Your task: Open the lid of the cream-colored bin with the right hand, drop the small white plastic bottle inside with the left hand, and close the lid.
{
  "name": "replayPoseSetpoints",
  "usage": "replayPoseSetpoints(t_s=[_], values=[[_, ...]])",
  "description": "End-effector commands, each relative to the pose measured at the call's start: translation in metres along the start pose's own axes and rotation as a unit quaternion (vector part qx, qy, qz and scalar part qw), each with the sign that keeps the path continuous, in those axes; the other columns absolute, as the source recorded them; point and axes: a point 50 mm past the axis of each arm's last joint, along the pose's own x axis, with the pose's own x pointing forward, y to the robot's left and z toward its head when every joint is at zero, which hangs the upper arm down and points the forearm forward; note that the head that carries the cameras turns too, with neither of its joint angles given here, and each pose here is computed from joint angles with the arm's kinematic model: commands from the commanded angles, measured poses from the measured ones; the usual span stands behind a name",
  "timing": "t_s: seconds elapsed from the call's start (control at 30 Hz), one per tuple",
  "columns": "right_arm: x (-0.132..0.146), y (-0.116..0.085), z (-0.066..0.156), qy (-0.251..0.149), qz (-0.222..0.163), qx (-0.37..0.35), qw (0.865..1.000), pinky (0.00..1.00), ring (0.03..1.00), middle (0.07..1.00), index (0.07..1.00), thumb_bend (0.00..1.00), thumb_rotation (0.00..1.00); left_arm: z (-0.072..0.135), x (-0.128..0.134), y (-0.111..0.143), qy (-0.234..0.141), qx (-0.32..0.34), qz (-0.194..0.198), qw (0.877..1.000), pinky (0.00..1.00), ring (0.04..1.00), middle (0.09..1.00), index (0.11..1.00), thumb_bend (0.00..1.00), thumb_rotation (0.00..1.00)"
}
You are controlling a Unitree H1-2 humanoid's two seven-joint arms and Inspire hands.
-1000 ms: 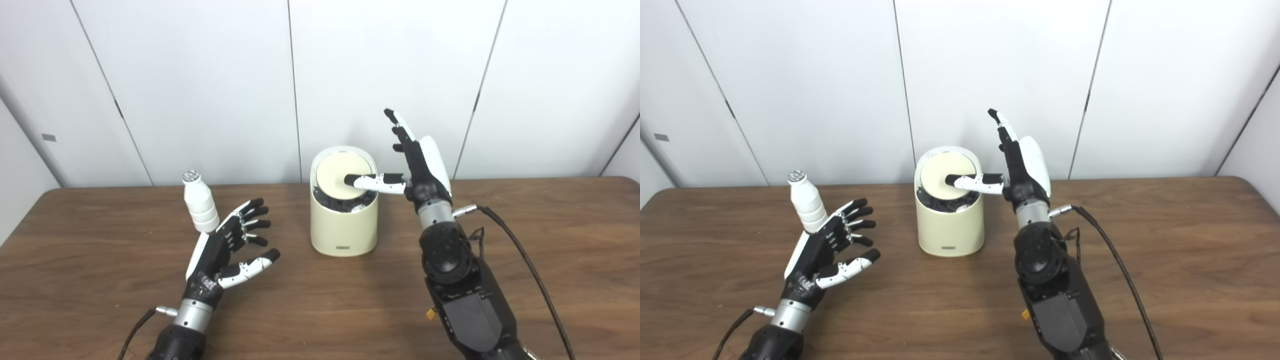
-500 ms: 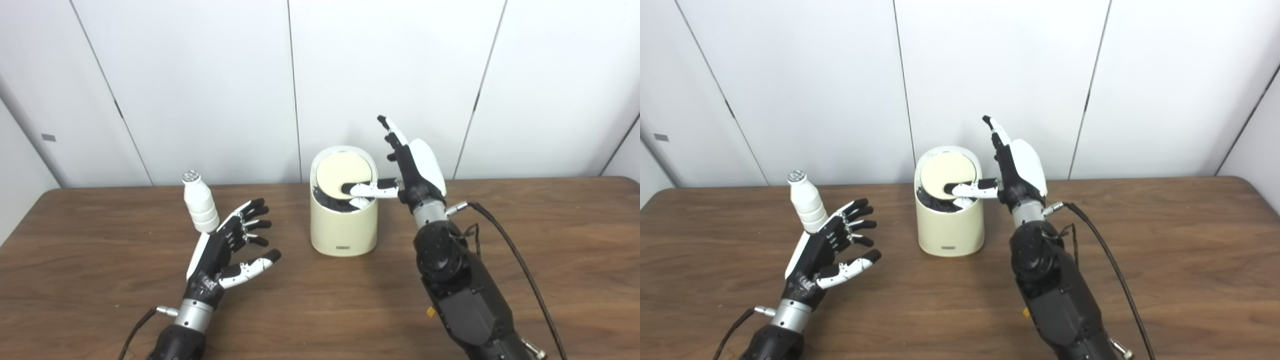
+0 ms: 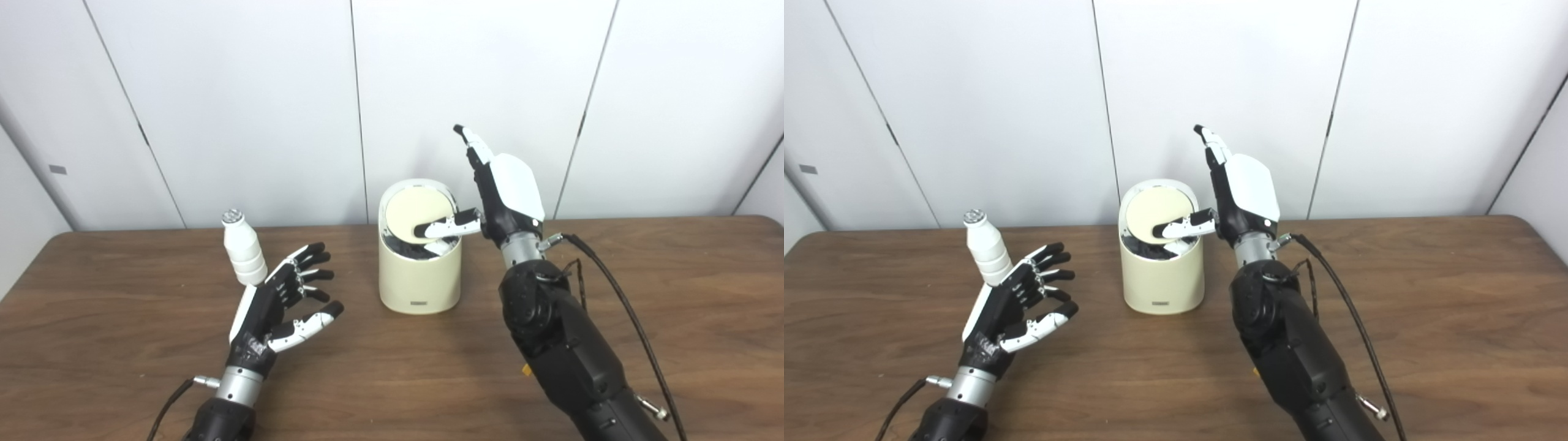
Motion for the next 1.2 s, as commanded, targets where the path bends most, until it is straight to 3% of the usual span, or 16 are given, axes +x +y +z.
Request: replayPoseSetpoints(t_s=[0.0,0.23,0.37,0.53,0.63,0.73,0.97,1.17], values=[[0.01,-0.009,0.009,-0.013,-0.006,-0.019,1.0,0.66,0.841,0.938,0.933,0.91,0.24,0.008,0.007,-0.002,-0.032,-0.001,0.005,0.999,0.57,0.735,0.819,0.859,0.65,0.15],[0.008,-0.012,0.009,-0.012,-0.002,-0.021,1.0,0.67,0.841,0.935,0.926,0.91,0.24,0.008,0.007,-0.002,-0.032,-0.005,0.006,0.999,0.57,0.738,0.82,0.858,0.65,0.13],[0.005,-0.018,0.013,-0.015,-0.008,0.005,1.0,0.68,0.849,0.932,0.921,0.87,0.29,0.009,0.007,-0.002,-0.03,-0.006,0.006,1.0,0.58,0.74,0.821,0.858,0.65,0.14],[0.002,-0.039,0.015,-0.003,-0.02,0.148,0.989,0.73,0.874,0.924,0.91,0.8,0.4,0.008,0.007,-0.002,-0.031,-0.003,0.003,1.0,0.57,0.738,0.822,0.856,0.66,0.15],[-0.003,-0.05,0.009,-0.009,-0.03,0.17,0.985,0.67,0.835,0.908,0.901,0.71,0.45,0.009,0.006,-0.002,-0.029,-0.004,0.004,1.0,0.57,0.736,0.822,0.852,0.66,0.14],[-0.009,-0.055,0.004,-0.007,-0.032,0.181,0.983,0.65,0.821,0.899,0.897,0.66,0.43,0.01,0.005,-0.003,-0.027,-0.005,0.004,1.0,0.57,0.741,0.827,0.856,0.66,0.13],[-0.053,-0.052,-0.028,0.007,-0.029,0.234,0.972,0.66,0.78,0.854,0.881,0.63,0.43,0.01,0.002,0.0,-0.027,-0.002,0.005,1.0,0.56,0.738,0.829,0.858,0.65,0.13],[-0.095,-0.033,-0.049,0.036,-0.016,0.251,0.967,0.62,0.79,0.854,0.878,0.67,0.33,0.012,0.002,0.003,-0.029,0.0,0.005,1.0,0.56,0.737,0.827,0.856,0.64,0.14]])
